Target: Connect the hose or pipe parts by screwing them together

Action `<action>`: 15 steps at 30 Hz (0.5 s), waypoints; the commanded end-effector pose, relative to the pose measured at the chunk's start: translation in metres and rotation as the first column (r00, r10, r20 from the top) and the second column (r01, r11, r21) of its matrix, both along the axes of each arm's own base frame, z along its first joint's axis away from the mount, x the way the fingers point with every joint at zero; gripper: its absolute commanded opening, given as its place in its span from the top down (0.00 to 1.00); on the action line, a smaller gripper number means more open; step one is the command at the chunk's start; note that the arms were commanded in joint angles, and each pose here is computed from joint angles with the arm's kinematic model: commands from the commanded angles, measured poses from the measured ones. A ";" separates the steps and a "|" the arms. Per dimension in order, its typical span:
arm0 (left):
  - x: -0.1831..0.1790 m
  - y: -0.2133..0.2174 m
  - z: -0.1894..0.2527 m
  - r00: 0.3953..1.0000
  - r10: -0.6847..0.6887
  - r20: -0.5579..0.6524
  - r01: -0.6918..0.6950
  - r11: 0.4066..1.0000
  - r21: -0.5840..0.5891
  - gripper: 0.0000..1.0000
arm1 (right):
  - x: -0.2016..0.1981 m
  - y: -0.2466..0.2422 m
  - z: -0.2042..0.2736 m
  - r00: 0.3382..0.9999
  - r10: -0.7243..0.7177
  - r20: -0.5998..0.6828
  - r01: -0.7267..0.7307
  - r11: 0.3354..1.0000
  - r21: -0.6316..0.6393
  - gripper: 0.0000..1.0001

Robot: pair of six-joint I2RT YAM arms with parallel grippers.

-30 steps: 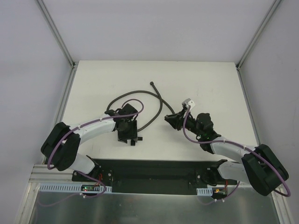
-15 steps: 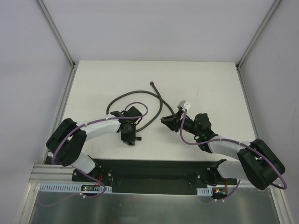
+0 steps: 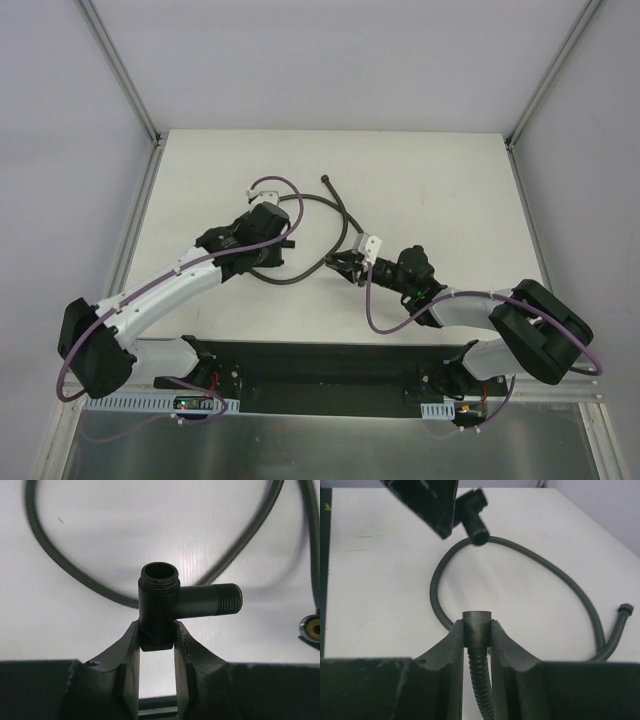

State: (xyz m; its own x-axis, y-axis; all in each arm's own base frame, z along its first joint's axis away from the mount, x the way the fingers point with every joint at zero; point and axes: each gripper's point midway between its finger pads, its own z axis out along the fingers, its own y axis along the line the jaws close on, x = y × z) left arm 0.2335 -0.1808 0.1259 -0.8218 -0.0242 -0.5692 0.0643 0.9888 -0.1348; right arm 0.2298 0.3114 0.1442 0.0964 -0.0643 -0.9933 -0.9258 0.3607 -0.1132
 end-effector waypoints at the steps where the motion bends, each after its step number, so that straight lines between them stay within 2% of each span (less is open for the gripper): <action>1: 0.034 0.033 0.066 0.959 0.021 0.284 -0.062 0.989 0.136 1.00 | 0.019 0.016 0.048 0.950 -0.045 0.310 0.055 0.998 -0.026 0.94; 5: 0.046 0.034 0.092 0.925 -0.037 0.377 -0.030 0.985 0.170 1.00 | 0.027 0.022 0.071 0.892 -0.099 0.442 0.117 0.993 -0.014 0.93; 7: 0.044 0.025 0.100 0.916 -0.112 0.386 0.052 0.985 0.163 1.00 | 0.025 0.029 0.084 0.845 -0.107 0.525 0.130 0.992 -0.006 0.93; 10: 0.041 0.018 0.104 0.910 -0.138 0.390 0.093 0.987 0.133 1.00 | 0.027 0.035 0.094 0.808 -0.128 0.575 0.156 0.988 0.000 0.94; 15: 0.026 0.009 0.099 0.916 -0.161 0.368 0.152 0.987 0.054 1.00 | 0.030 0.045 0.091 0.794 -0.084 0.603 0.149 0.987 -0.058 0.93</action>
